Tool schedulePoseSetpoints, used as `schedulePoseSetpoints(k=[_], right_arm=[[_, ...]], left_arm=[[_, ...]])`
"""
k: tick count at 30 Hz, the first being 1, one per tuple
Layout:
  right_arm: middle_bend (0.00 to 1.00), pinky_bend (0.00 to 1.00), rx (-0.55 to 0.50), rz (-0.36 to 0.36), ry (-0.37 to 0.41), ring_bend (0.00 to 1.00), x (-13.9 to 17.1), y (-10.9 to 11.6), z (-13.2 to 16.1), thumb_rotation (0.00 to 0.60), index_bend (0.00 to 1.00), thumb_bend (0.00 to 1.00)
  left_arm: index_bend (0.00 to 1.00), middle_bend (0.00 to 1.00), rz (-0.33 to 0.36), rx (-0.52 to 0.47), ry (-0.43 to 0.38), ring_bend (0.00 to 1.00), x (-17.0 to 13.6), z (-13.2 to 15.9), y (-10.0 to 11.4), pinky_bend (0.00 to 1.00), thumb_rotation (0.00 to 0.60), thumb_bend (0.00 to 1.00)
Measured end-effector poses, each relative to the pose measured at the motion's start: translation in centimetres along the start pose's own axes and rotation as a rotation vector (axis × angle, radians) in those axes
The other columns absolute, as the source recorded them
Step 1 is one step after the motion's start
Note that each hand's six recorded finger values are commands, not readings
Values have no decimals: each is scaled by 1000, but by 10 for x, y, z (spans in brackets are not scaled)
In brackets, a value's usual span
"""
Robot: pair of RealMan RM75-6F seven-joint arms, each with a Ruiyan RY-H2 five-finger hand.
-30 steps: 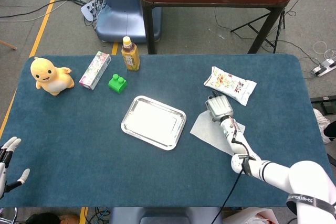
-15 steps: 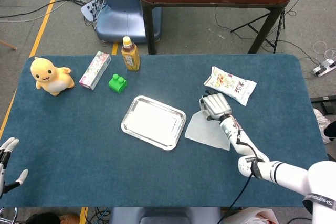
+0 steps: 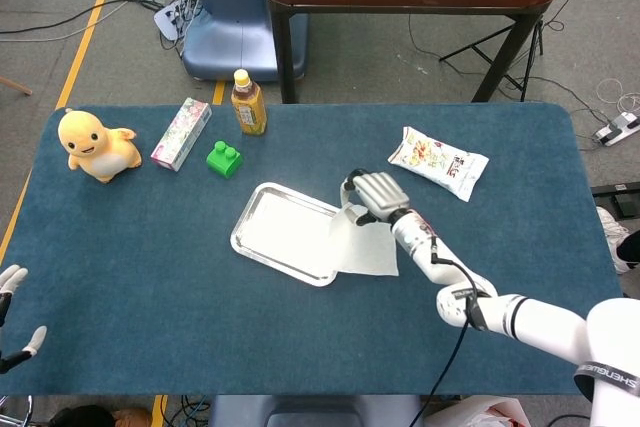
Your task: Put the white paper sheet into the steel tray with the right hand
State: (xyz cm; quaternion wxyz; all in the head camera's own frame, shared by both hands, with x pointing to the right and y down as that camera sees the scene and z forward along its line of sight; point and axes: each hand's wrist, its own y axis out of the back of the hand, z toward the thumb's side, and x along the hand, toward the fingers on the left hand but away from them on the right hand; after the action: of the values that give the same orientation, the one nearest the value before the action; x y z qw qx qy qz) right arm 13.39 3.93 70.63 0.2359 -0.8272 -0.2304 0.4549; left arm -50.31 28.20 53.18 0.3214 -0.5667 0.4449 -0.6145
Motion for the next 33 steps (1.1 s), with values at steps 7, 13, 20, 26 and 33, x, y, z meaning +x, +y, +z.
schedulePoseSetpoints(k=[7,13,20,26,33], right_arm=[[378,354,-111,39,32,178,-20,-7,31,600,684,459],[378,358,-184,31,18,184,-35,-10,45,600,684,458],[378,362,-241,14,-23,192,-50,-15,54,600,684,458],[378,368,-258,-10,-64,197,-63,-23,61,600,684,457],[378,368,-240,-33,-120,197,-75,-28,64,600,684,457]], left_arm=[[127,115,6,-1,1,136,-3,-3,2,58,600,246],[127,116,8,-2,1,136,-4,-4,3,58,600,246],[127,116,11,-3,2,136,-6,-6,5,58,600,246],[128,116,6,-1,2,136,-6,-5,4,58,600,246],[127,116,3,-2,7,136,-6,-7,3,58,600,246]])
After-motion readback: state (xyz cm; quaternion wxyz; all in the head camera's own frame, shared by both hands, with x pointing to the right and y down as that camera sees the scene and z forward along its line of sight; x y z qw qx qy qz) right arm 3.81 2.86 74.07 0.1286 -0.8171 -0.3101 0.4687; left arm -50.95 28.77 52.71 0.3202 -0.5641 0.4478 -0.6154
